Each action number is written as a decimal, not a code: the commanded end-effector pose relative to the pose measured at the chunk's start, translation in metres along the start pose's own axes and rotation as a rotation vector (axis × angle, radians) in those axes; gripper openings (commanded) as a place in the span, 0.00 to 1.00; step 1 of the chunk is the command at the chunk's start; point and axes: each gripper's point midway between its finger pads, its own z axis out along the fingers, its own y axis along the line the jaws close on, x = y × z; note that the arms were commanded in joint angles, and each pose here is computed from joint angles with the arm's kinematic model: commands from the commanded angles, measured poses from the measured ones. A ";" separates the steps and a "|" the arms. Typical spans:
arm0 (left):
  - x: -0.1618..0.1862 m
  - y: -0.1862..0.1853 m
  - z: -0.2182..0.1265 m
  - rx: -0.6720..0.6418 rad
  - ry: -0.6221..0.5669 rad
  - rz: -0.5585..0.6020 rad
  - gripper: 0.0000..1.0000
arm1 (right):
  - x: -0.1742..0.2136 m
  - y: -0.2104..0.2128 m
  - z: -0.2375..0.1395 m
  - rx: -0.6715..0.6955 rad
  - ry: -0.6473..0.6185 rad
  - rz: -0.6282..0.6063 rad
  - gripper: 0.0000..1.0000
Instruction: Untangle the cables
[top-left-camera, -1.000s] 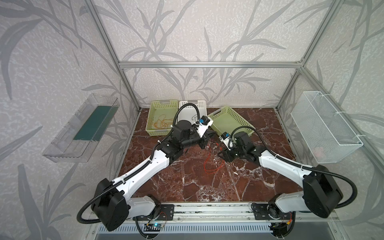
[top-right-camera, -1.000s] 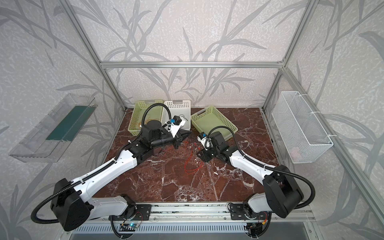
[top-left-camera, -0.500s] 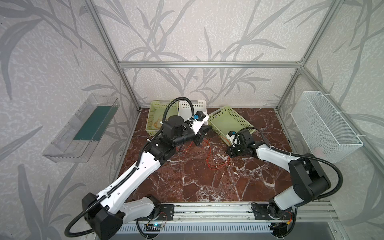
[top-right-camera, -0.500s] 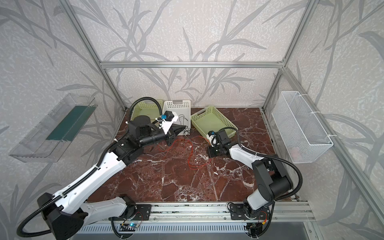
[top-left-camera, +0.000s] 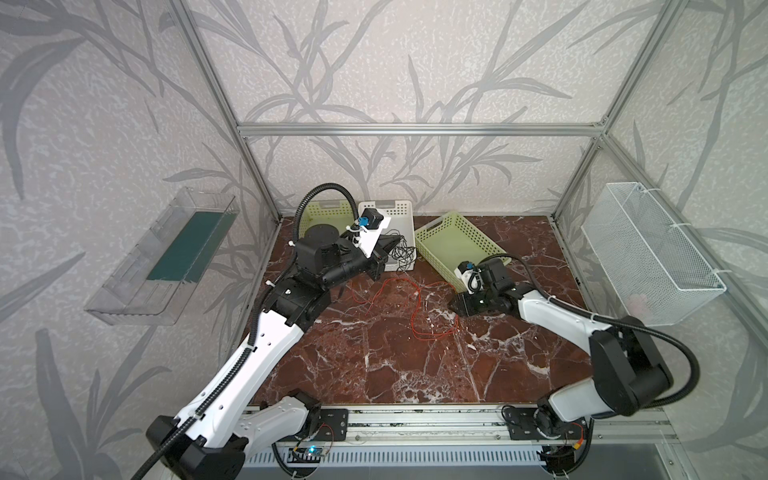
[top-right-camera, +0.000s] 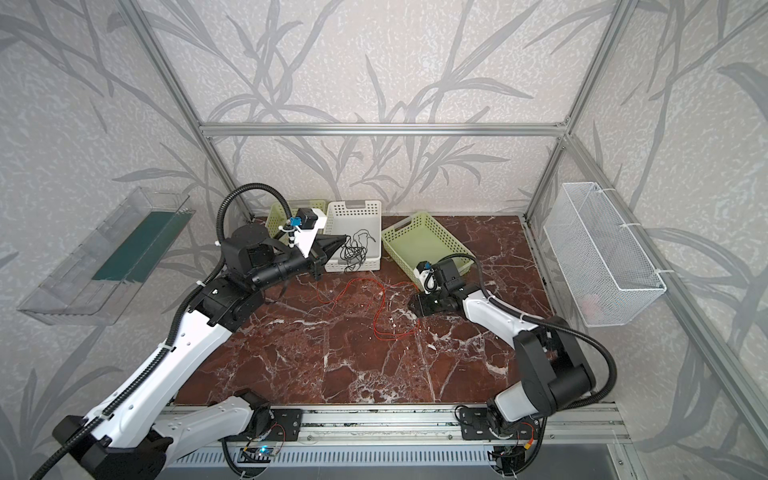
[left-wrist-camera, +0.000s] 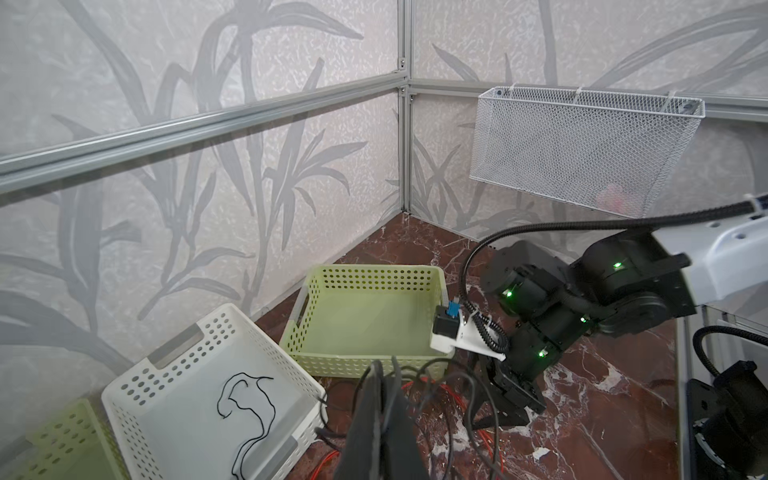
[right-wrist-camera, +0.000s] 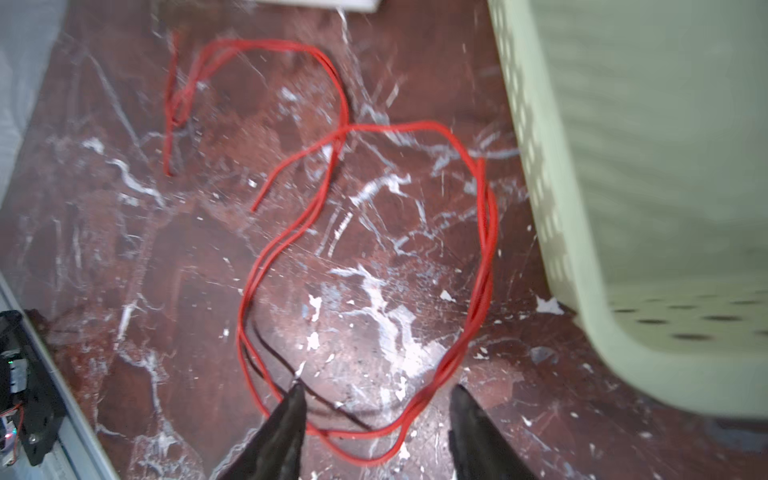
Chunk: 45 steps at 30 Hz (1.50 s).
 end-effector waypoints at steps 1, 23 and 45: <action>0.010 -0.006 0.010 0.045 0.009 -0.037 0.00 | -0.039 0.032 -0.046 -0.057 -0.174 -0.139 0.65; 0.047 -0.058 0.059 0.171 0.097 -0.040 0.00 | -0.119 0.163 -0.128 -0.389 -0.557 -0.349 0.72; 0.021 -0.098 0.028 0.275 0.153 -0.049 0.00 | -0.085 0.025 -0.078 0.126 -0.471 -0.033 0.29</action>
